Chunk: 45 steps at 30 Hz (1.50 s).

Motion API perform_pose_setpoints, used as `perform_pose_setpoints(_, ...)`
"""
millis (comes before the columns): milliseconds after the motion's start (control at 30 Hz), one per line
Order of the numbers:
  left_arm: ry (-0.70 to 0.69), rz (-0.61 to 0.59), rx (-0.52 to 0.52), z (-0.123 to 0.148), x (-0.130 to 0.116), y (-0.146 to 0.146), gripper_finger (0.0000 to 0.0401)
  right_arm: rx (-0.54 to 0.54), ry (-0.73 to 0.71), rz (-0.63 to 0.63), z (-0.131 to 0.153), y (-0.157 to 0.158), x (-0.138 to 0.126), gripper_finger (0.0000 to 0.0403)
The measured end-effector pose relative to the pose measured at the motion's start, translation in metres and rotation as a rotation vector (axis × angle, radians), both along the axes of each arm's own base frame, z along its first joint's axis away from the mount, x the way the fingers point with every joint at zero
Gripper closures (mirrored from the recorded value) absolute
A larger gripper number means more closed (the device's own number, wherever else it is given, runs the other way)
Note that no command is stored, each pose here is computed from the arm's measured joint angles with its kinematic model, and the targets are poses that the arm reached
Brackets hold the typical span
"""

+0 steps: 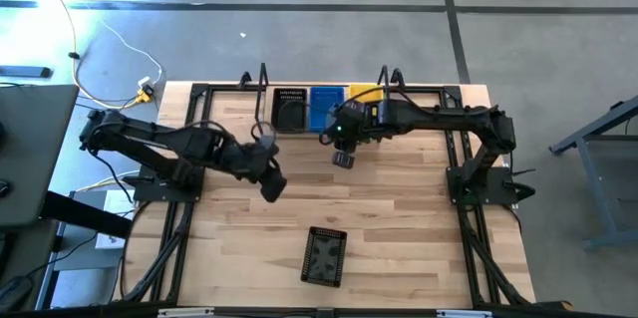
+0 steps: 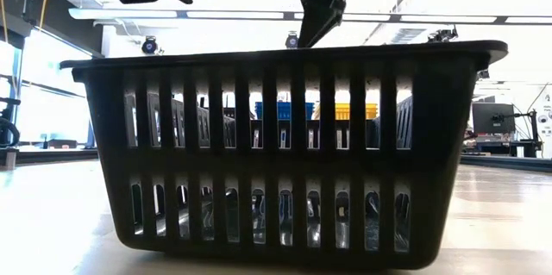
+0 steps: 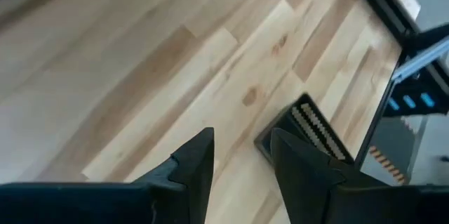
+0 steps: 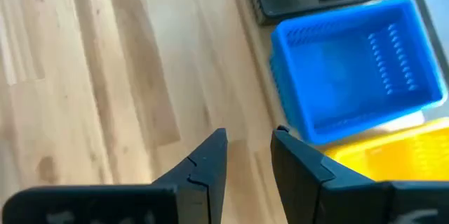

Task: Stack baskets on shelf by color
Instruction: Stack the black bin on top of the black bin on the shelf

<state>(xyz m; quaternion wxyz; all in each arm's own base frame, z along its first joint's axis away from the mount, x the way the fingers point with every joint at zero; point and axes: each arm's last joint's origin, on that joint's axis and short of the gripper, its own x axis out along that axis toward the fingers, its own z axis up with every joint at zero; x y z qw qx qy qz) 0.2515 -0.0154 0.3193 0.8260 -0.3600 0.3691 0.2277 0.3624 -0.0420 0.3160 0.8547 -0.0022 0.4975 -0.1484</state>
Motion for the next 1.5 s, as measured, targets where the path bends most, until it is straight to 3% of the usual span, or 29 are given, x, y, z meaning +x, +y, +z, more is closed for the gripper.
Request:
perform_pose_setpoints(200,0.060,-0.023,-0.024,-0.018,0.014,-0.023,0.0270,0.029,0.040,-0.020,-0.002,0.016,-0.003,0.0304)
perform_pose_setpoints(400,0.125,0.007,-0.063,-0.039,0.027,-0.043,0.0270,-0.033,0.069,-0.029,-0.003,0.023,-0.006,0.0304)
perform_pose_setpoints(767,0.081,0.107,-0.158,-0.068,0.051,-0.081,0.0270,-0.050,0.124,0.014,0.003,0.018,-0.016,0.0304)
perform_pose_setpoints(933,0.094,0.011,-0.120,-0.082,0.057,-0.101,0.0270,-0.048,0.136,0.030,0.008,0.022,-0.023,0.0304)
perform_pose_setpoints(1067,0.109,-0.042,-0.104,-0.089,0.055,-0.116,0.0270,0.013,0.131,0.043,0.008,0.025,-0.023,0.0304)
perform_pose_setpoints(1200,0.105,0.033,-0.175,-0.096,0.057,-0.124,0.0270,0.096,0.115,0.033,0.007,0.028,-0.023,0.0304)
perform_pose_setpoints(1500,0.109,0.101,-0.283,-0.123,0.078,-0.128,0.0270,0.089,0.100,0.064,0.008,0.039,-0.021,0.0304)
